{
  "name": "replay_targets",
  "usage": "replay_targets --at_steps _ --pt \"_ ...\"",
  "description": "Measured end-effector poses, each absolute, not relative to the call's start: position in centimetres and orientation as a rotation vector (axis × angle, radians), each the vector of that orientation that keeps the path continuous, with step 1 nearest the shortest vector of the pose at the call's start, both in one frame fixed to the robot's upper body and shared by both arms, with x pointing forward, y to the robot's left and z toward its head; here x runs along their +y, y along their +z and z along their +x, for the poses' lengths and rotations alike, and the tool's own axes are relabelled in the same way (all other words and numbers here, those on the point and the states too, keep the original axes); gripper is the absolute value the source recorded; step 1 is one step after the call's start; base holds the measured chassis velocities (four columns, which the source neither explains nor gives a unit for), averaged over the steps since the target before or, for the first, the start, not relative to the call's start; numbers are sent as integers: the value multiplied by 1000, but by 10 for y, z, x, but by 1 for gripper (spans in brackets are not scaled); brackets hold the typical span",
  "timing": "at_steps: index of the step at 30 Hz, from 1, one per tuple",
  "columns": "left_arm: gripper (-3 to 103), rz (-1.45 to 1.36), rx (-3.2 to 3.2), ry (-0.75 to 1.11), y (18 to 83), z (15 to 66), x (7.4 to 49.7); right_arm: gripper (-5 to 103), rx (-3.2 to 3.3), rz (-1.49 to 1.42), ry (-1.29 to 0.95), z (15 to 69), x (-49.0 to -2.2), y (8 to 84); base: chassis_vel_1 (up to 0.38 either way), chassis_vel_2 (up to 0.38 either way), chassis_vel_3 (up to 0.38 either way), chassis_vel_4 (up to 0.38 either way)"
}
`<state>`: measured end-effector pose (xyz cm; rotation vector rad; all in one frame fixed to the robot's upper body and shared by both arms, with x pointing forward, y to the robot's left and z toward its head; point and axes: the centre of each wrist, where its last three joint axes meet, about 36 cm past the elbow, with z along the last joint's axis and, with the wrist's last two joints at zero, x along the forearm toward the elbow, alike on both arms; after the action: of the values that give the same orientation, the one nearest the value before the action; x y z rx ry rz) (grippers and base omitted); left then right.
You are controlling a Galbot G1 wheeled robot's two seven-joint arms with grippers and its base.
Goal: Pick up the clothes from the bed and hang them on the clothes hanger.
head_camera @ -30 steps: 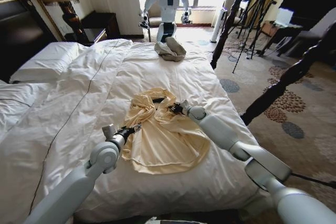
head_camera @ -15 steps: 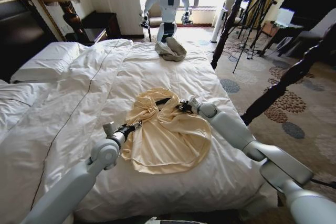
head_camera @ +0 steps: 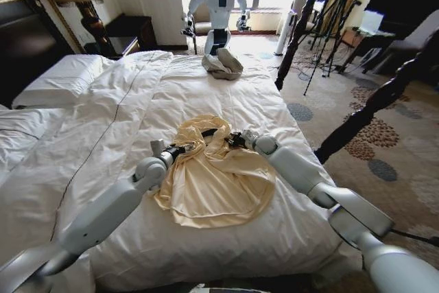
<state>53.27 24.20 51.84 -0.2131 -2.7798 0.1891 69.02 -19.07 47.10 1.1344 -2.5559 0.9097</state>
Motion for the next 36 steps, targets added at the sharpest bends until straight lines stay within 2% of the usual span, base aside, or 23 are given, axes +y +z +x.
replay_targets --at_steps 7,15,24,29,31,34,36 --pt "100 -259 -2801 30 501 568 218 22 -2548 1165 893 684 -197 465 0 0 0 0" --pt "100 -267 -2805 -31 494 602 184 22 -2564 1168 880 678 -196 460 0 0 0 0" --pt "100 -186 -2786 -89 491 596 194 22 -2576 1151 873 675 -202 458 0 0 0 0" --pt "100 -123 -2775 -181 490 597 192 22 -2577 1146 863 672 -201 453 0 0 0 0" --pt "103 -110 -2761 -192 489 600 191 22 -2577 1146 862 672 -201 452 0 0 0 0" --pt "94 -73 -2724 -204 488 607 188 22 -2577 1146 861 672 -200 452 0 0 0 0" --pt "94 -64 -2715 -201 488 609 188 22 -2577 1146 861 672 -200 452 0 0 0 0"
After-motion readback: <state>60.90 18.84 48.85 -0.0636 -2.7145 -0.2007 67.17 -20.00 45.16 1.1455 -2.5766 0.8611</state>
